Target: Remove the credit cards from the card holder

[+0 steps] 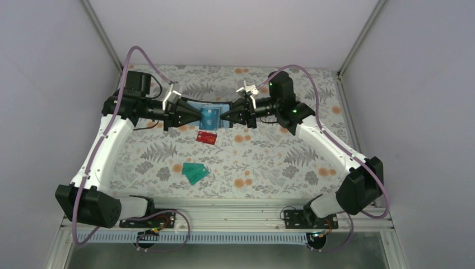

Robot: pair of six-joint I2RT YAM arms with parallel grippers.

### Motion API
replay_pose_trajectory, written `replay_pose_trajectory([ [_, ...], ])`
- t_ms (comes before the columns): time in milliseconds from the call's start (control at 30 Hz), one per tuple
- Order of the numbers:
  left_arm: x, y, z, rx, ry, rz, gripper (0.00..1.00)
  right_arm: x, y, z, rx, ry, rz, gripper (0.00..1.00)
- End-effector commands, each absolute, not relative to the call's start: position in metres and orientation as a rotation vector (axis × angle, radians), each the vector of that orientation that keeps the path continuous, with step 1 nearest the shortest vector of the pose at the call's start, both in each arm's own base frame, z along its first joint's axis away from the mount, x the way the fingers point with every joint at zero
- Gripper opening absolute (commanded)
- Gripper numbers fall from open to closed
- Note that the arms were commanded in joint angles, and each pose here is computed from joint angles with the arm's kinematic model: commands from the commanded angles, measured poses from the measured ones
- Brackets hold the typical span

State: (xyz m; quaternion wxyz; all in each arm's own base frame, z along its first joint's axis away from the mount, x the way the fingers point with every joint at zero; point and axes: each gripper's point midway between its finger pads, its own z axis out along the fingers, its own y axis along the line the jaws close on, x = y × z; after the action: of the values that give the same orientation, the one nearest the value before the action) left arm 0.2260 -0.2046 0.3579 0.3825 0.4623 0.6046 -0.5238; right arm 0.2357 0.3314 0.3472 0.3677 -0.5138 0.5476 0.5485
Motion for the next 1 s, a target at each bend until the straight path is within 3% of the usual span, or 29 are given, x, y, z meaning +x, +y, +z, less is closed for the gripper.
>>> replay_pose_trajectory([
  [0, 0.226, -0.207, 0.358, 1.2, 1.507, -1.332, 0.14, 0.234, 0.329, 0.366, -1.333, 1.336, 1.388, 0.04],
  [133, 0.238, -0.206, 0.344, 1.175, 1.576, -1.265, 0.17, 0.231, 0.329, 0.367, -1.341, 1.324, 1.393, 0.04],
  [333, 0.231, -0.209, 0.347, 1.197, 1.543, -1.305, 0.03, 0.23, 0.328, 0.367, -1.342, 1.322, 1.39, 0.04],
  [967, 0.232, -0.18, 0.366, 1.148, 1.489, -1.223, 0.02, 0.245, 0.311, 0.358, -1.29, 1.382, 1.329, 0.04],
])
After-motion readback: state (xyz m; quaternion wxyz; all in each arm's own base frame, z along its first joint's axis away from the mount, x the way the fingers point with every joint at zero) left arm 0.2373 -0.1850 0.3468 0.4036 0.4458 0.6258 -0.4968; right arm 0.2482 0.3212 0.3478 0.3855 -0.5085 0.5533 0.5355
